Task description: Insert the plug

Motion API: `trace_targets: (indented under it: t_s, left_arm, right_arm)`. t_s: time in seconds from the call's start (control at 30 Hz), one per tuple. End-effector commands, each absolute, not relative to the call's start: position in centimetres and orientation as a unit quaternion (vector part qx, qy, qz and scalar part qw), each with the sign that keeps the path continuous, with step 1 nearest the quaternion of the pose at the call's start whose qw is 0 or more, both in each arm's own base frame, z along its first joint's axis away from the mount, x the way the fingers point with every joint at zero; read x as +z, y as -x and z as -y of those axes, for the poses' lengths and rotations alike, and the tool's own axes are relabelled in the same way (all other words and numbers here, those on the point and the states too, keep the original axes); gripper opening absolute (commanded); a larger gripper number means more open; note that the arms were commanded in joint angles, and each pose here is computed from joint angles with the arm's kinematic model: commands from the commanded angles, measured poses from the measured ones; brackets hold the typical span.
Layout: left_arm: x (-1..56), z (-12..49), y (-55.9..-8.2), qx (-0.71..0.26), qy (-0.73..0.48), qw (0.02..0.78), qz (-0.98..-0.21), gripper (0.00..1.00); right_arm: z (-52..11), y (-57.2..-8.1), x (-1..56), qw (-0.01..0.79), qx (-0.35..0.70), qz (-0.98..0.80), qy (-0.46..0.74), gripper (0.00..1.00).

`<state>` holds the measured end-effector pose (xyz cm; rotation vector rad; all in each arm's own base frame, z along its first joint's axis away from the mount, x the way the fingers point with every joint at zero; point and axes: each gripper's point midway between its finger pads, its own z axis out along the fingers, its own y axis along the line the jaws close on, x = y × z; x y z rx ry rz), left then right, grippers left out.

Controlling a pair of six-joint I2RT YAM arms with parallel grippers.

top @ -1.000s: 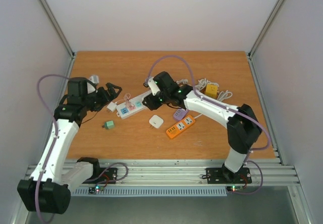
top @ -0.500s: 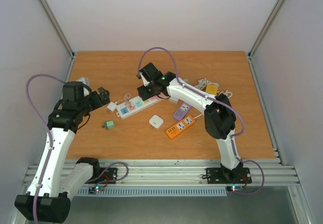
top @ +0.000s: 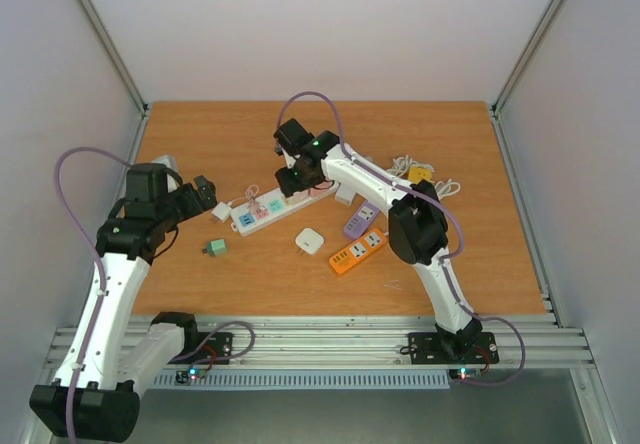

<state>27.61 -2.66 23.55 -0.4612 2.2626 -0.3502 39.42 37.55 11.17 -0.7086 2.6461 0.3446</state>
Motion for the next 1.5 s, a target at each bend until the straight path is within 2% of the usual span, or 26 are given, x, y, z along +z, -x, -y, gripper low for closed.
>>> trace_targets:
  t_s: [0.0, 0.3, 0.83, 1.17, 1.47]
  left_arm:
    - [23.7, 2.2, -27.7, -0.128, 0.177, 0.405, -0.888, 0.99]
    - [23.6, 2.3, -27.8, -0.130, 0.176, 0.403, -0.889, 0.99]
    - [23.4, 2.4, -27.8, -0.132, 0.175, 0.401, -0.889, 0.99]
    - [23.3, 2.3, -27.9, -0.132, 0.175, 0.400, -0.890, 0.99]
    - [23.3, 2.3, -27.9, -0.132, 0.175, 0.399, -0.890, 0.99]
  right_arm:
    - [-37.7, -39.3, 11.3, 0.168, 0.133, -0.946, 0.243, 0.28]
    - [-38.9, -38.7, 11.4, 0.154, 0.167, -0.942, 0.247, 0.28]
    - [-39.2, -39.0, 9.2, 0.141, 0.156, -0.943, 0.259, 0.29]
    - [-38.3, -38.6, 7.2, 0.125, 0.120, -0.947, 0.270, 0.29]
    - [-35.0, -38.4, 3.5, 0.131, 0.033, -0.950, 0.280, 0.30]
